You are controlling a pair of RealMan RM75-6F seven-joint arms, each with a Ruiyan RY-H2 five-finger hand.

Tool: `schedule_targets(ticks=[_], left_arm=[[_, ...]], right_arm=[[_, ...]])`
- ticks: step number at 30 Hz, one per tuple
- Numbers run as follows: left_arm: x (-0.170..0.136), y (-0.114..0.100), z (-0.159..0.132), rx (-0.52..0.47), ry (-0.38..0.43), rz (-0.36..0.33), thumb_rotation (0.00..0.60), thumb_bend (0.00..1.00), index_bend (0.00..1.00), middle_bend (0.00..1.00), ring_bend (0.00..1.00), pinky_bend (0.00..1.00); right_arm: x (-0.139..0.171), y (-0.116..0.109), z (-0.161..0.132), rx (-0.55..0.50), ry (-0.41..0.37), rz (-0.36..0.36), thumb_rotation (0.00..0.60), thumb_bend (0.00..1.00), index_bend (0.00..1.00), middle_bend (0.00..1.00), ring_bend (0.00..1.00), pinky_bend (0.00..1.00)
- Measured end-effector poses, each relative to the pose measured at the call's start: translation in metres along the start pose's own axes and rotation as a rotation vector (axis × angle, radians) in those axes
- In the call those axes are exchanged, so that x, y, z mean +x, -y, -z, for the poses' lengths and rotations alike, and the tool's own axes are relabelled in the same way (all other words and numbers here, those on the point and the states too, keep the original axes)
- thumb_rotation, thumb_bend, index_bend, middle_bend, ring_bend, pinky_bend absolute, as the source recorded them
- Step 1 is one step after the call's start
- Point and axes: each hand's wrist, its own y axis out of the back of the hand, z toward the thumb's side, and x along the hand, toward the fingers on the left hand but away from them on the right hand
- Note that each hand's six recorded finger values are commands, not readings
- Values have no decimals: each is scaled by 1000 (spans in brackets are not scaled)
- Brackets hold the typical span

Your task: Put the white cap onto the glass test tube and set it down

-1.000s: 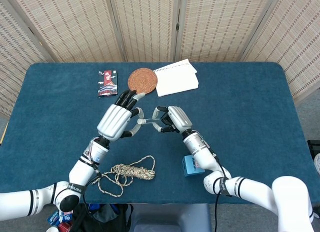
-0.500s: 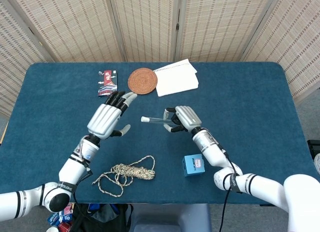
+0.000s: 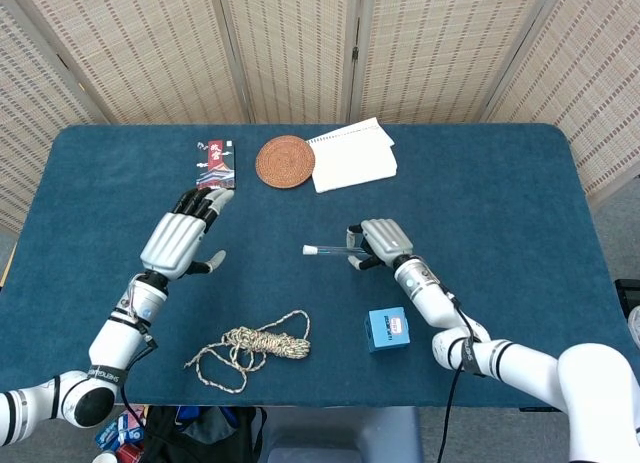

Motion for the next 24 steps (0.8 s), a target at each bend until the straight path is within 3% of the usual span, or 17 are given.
schedule_targets(ticks=[6,16,24], left_arm=[[-3,4,6,-1,-14,14,600,299,0,0,0,0],[-5,11,10,-1,-18,29,600,299,0,0,0,0],[-6,11,13,0,-23,32,600,299,0,0,0,0]], right_arm=[[-6,9,6,39,31,-22,600,565,850,1000,1000,1000],[-9,17,7,92,60,-43,600,291,530,985,1000,1000],[-9,22,8,89,86,-54,600,214,357,975,1000,1000]])
